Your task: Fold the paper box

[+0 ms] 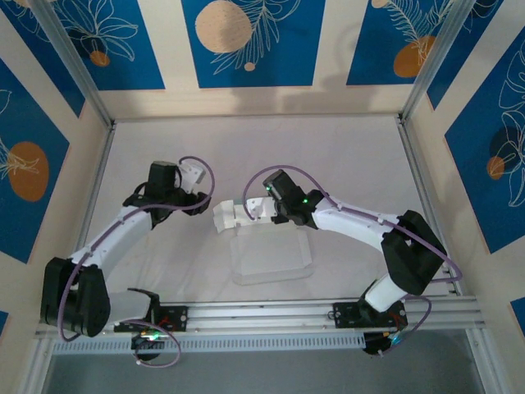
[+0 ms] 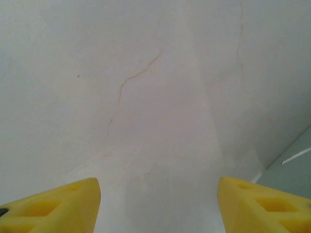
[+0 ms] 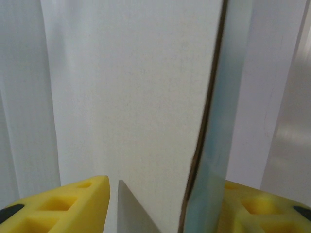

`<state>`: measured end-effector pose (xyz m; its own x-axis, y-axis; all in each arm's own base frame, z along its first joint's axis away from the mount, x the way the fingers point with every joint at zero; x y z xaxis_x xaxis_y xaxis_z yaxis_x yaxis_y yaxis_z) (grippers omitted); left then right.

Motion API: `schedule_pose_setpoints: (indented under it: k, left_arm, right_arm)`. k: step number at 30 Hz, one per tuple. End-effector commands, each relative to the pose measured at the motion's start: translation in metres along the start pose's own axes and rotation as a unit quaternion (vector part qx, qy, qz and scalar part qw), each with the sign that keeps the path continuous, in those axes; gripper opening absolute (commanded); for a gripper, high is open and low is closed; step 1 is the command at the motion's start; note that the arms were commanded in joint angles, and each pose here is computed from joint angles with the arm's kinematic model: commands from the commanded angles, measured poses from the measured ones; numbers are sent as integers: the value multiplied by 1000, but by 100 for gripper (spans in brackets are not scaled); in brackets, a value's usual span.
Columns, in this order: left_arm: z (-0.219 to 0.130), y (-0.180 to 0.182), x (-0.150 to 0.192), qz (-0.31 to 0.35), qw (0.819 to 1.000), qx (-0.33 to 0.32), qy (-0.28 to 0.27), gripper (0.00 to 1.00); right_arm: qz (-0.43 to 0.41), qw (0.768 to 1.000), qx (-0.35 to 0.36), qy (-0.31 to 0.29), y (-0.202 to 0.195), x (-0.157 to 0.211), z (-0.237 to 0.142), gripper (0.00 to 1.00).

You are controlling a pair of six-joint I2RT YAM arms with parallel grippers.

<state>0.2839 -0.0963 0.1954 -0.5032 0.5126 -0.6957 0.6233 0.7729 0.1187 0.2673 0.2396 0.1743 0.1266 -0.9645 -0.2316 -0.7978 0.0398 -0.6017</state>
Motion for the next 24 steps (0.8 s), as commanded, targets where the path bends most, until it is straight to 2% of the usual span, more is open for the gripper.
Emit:
schedule_pose_setpoints:
  k: [1,9,15,24]
  left_arm:
    - [-3,-12,16,52,998,17,30,64]
    - [-3,-30,27,83,994,45,49,62]
    - [-3,-39,22,67,995,71,13,62]
    - [0,-58,19,87,990,100,-37,60]
  right_arm:
    - [16,1000,-9,-24,0,-5,0,55]
    - [37,999,-6,-34,-3,-7,0,55]
    - [55,998,-11,-42,-3,-10,2,55]
    - [65,997,-16,-45,-2,-13,1,55]
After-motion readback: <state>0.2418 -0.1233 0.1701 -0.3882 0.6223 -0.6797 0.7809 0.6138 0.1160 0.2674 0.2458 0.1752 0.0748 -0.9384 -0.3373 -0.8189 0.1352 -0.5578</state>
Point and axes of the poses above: each hand's point on the last joint's axis, 136 mm out from that joint toward the fingers, its own z axis out along the fingers, its own y axis along the line the jaws close on, x = y × z, the point moved 8 cm from there along -z, back along the fingers, and after that the axes turned 9 degrees about z, right-handed, at the moved point
